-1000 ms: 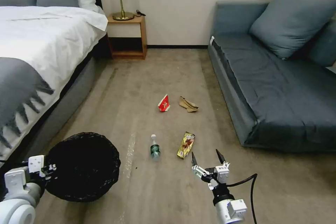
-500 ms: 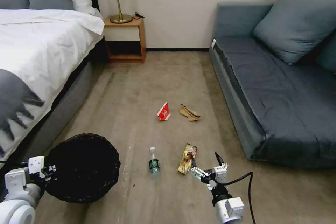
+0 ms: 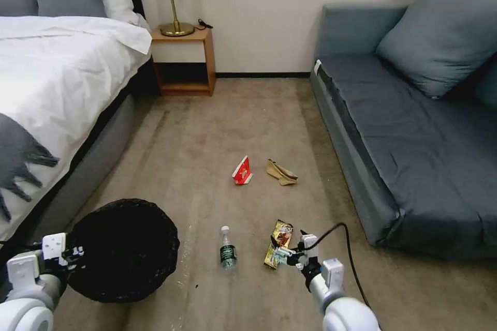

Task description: Pick up the trash bin, then pick up the garbage on the floor and place it into the trash bin.

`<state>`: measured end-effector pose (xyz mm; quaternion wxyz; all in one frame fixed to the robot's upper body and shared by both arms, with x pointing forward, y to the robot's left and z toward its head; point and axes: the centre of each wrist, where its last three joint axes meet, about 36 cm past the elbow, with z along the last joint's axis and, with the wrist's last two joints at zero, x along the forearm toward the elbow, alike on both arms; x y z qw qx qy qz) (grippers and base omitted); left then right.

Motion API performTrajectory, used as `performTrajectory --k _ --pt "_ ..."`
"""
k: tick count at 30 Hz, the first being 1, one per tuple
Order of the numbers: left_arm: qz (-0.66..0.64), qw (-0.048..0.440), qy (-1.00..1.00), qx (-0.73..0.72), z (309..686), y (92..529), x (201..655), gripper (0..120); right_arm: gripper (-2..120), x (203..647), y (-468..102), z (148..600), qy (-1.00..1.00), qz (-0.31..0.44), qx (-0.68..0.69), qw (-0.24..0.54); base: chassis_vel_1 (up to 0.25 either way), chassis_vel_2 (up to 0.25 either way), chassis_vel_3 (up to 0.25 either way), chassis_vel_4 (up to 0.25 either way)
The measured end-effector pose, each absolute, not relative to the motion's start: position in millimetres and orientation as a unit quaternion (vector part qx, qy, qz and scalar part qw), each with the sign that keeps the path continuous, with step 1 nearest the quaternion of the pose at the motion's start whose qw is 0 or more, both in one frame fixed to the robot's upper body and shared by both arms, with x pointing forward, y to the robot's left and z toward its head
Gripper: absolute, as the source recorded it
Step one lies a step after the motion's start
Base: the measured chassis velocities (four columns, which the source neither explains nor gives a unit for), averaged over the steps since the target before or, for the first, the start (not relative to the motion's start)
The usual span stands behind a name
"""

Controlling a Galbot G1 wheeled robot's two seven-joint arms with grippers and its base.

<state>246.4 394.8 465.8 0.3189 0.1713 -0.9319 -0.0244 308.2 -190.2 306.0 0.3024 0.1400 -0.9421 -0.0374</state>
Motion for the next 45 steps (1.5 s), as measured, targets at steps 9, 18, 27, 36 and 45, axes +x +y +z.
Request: performTrajectory --k 9,18,27,36,45 --pt "-0.028 0.318 -0.932 0.171 468 391 244 3 100 371 -195 275 -0.905 -0.047 0.130 0.403 0.000 0.000 0.000 0.000" --pt "-0.031 0.320 -0.931 0.170 469 390 241 3 100 406 -182 246 -0.891 -0.049 0.128 0.433 0.000 0.000 0.000 0.000" --pt "-0.029 0.321 -0.931 0.170 468 390 241 3 88 412 -167 216 -0.882 0.002 0.126 0.454 0.000 0.000 0.000 0.000" --pt "-0.032 0.319 -0.932 0.168 469 391 244 3 55 406 -162 201 -0.882 0.038 0.131 0.451 0.000 0.000 0.000 0.000" --pt "-0.032 0.320 -0.932 0.166 468 391 245 3 22 403 -161 201 -0.888 0.044 0.135 0.437 0.000 0.000 0.000 0.000"
